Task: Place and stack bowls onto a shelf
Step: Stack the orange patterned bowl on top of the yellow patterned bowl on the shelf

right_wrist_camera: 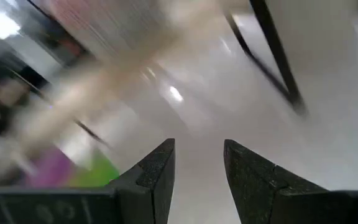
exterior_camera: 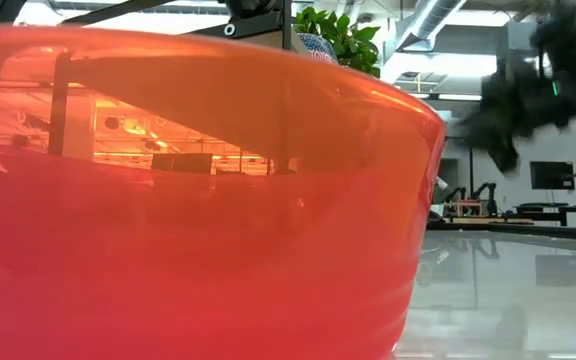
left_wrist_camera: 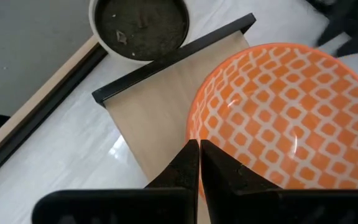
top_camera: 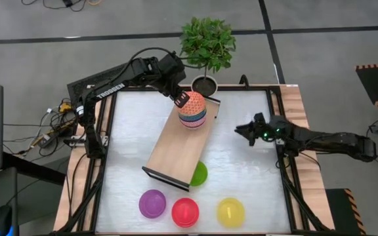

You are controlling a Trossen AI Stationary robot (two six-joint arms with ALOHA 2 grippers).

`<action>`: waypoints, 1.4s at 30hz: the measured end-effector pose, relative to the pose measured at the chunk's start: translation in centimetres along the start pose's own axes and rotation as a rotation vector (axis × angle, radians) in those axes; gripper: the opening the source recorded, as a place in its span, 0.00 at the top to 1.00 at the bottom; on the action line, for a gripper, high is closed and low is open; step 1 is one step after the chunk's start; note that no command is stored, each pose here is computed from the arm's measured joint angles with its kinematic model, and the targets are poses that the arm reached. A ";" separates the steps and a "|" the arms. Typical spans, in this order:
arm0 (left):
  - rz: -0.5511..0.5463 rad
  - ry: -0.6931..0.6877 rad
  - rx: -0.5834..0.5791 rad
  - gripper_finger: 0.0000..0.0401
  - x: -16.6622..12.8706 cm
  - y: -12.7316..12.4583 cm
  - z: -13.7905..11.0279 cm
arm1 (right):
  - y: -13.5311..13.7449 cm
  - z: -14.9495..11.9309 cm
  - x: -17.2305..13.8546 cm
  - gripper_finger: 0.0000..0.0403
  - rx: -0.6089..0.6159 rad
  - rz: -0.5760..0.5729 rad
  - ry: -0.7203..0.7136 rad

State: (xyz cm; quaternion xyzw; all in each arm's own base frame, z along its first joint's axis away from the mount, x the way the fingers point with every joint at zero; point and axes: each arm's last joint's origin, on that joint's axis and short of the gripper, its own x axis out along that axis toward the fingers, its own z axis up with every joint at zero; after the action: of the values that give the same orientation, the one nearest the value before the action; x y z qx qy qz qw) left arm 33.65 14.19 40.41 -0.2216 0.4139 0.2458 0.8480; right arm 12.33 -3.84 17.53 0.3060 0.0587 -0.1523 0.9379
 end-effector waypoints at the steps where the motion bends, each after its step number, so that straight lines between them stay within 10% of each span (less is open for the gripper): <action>1: 0.000 0.000 0.000 1.00 0.0 0.0 0.0 | 0.7 1.1 -0.1 0.60 -0.016 0.027 -0.038; 13: 0.000 0.006 -0.002 1.00 0.1 0.0 -0.1 | 8.8 10.0 2.3 0.92 -0.400 0.145 -0.087; 29: 0.000 0.004 -0.002 1.00 0.1 0.0 -0.1 | 14.0 10.7 9.6 0.96 -0.634 0.218 -0.001; 42: -0.003 0.002 0.006 1.00 0.1 0.0 0.0 | 13.2 8.7 12.1 0.96 -0.652 0.182 0.108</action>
State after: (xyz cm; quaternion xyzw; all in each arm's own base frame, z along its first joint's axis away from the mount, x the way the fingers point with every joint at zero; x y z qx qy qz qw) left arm 33.72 14.19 40.28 -0.2200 0.4152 0.2431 0.8486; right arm 28.16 -1.94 29.44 0.0016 0.1261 -0.0246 0.9917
